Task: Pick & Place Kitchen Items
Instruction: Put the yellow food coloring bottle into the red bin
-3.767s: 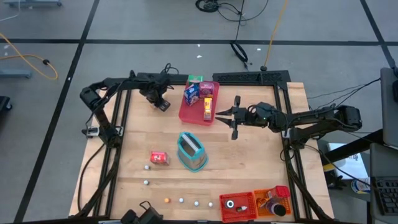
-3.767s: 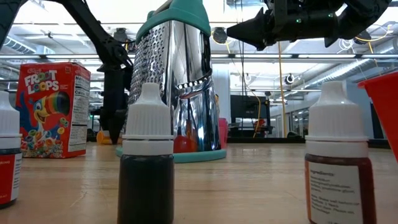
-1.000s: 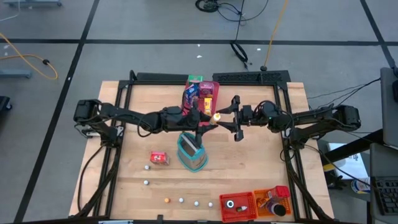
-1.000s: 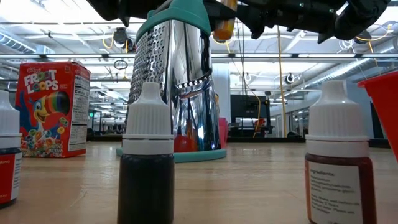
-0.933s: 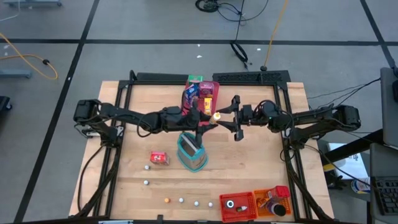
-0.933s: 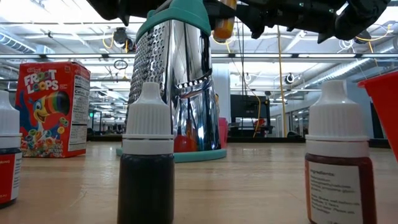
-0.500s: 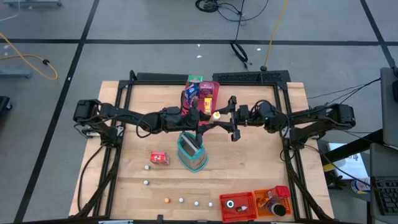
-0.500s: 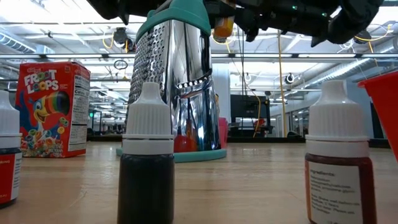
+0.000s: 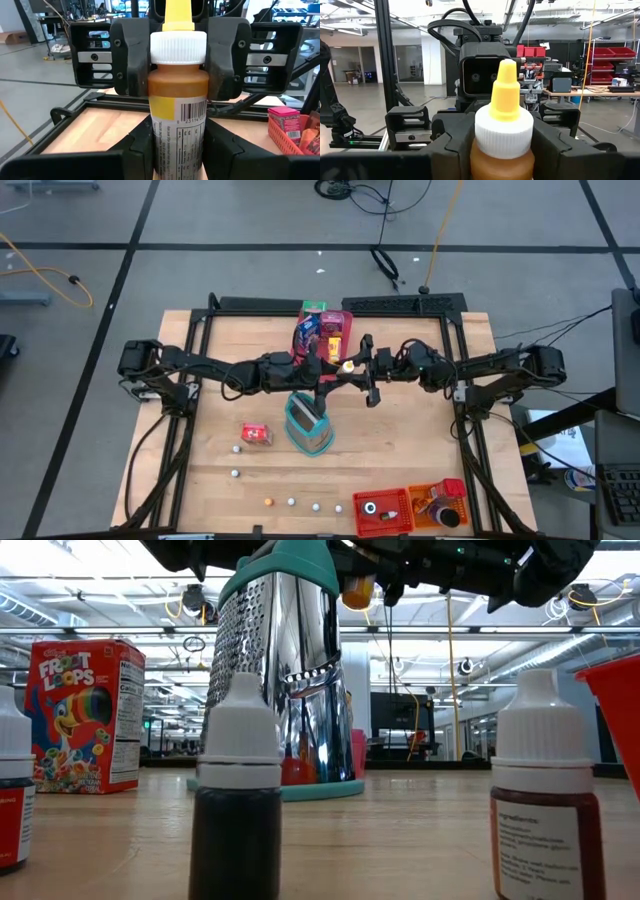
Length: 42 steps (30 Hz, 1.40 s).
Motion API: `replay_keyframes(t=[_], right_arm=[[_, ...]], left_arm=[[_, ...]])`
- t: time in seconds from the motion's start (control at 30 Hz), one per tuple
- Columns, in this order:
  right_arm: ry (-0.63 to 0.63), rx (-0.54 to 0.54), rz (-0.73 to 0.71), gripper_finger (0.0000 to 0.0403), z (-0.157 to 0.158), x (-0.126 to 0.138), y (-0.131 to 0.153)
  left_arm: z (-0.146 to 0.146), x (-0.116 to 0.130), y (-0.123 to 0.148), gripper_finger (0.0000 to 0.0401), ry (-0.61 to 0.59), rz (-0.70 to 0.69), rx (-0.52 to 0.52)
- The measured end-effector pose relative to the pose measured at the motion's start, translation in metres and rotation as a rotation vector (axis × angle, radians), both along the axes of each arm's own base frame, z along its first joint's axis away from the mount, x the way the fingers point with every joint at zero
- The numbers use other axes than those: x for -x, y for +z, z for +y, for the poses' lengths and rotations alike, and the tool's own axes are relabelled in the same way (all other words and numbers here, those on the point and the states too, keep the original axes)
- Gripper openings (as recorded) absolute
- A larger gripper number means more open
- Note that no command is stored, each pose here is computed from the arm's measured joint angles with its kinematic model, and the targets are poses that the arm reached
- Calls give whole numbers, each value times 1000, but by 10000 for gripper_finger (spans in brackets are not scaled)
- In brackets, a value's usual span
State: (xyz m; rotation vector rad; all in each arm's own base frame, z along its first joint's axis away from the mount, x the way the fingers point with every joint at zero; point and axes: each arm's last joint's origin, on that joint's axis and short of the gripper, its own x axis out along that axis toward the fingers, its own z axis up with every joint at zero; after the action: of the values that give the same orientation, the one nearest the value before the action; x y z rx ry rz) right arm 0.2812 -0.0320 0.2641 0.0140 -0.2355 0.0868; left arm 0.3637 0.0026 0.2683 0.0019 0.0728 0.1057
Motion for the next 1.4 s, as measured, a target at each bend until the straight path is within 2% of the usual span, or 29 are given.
replay_keyframes(t=[0.27, 0.57, 0.67, 0.87, 1.03, 1.2, 1.4], right_arm=[[-8, 30, 14, 127, 1, 5, 5], [-14, 49, 39, 125, 2, 16, 15], [-12, 50, 42, 124, 2, 17, 16], [-14, 45, 48, 124, 2, 18, 16], [-15, 35, 89, 124, 4, 26, 20], [6, 20, 159, 123, 11, 41, 26], [94, 25, 237, 123, 33, 64, 33]], left_arm=[[-1, 0, 2, 118, -7, -3, -47], [-2, 1, 6, 122, -29, -27, -52], [-3, 1, 6, 146, -46, -31, -49], [-4, 2, 7, 228, -61, -38, -40], [-4, 10, 18, 278, -70, -37, -39], [-4, 23, 32, 304, -70, -29, -39], [-6, 27, 33, 310, -70, 11, -34]])
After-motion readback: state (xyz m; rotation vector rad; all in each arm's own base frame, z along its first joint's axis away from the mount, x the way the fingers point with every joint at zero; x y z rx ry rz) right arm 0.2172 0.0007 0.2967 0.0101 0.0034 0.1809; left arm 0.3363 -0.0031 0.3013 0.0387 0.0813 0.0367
